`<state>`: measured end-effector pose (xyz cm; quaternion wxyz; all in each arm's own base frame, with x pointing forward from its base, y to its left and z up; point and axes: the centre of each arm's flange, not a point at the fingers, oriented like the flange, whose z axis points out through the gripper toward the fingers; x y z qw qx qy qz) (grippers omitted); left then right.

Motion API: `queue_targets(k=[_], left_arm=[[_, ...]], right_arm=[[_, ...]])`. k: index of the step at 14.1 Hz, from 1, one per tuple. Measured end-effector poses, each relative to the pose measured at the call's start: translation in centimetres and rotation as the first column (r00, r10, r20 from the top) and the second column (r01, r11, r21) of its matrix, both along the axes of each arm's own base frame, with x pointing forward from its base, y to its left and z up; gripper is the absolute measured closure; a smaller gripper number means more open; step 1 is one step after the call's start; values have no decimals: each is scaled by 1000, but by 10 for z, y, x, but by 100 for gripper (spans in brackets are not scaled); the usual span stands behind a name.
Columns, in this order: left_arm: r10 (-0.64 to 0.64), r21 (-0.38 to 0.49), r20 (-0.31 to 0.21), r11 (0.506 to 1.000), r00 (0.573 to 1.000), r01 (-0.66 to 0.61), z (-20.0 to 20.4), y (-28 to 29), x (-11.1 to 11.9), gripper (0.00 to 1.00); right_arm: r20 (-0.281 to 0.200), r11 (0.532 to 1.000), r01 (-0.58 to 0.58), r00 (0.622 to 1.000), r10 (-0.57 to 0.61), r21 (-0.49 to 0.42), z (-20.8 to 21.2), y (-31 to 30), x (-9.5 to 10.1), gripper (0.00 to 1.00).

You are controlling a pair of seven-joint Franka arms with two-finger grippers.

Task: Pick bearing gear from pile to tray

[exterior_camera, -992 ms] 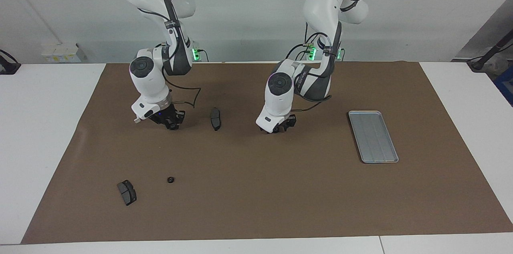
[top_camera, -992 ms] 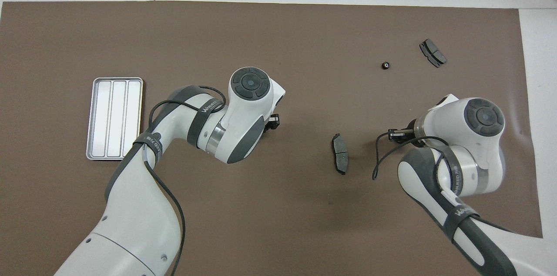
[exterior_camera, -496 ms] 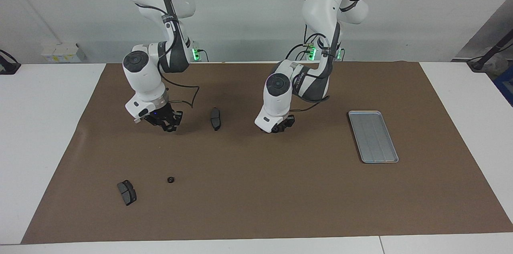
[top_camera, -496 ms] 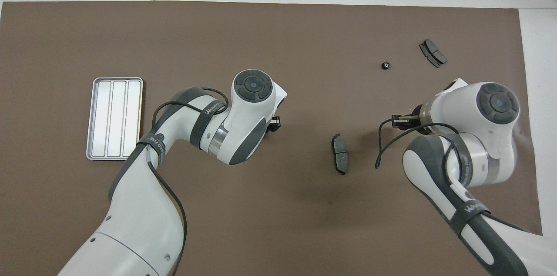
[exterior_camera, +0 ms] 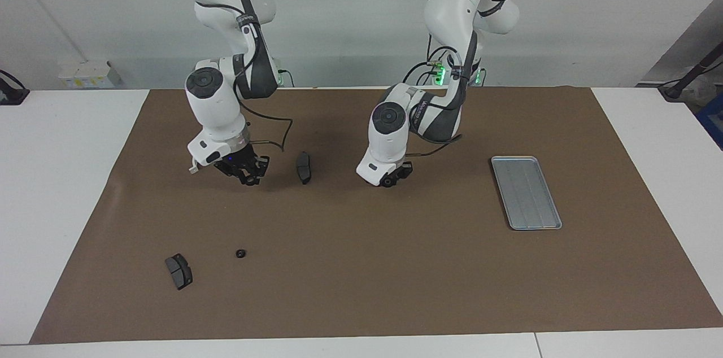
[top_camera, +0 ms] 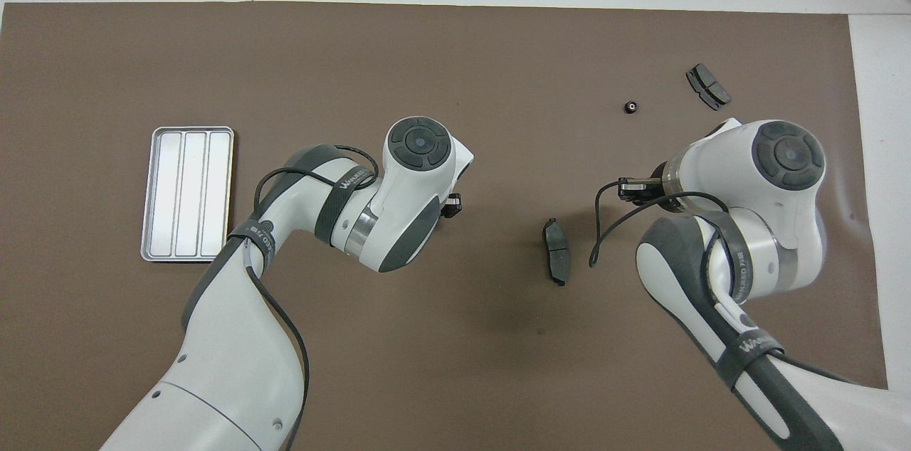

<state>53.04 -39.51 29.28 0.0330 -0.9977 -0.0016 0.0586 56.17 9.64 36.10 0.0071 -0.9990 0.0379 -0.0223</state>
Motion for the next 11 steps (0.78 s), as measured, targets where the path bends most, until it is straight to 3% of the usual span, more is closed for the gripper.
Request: queue_targets(k=[3, 8, 11], left_arm=[[-3, -1, 0, 1000, 1000, 3, 0, -2, -1, 59], [5, -2, 8, 1000, 1000, -5, 4, 2, 3, 63], [62, -17, 48, 998, 997, -62, 23, 29, 34, 63]], right_arm=[[13, 1000, 19, 1000, -19, 6, 8, 15, 6, 65], [22, 999, 40, 999, -41, 13, 11, 38, 9, 65], [29, 998, 61, 998, -61, 20, 14, 54, 9, 65]])
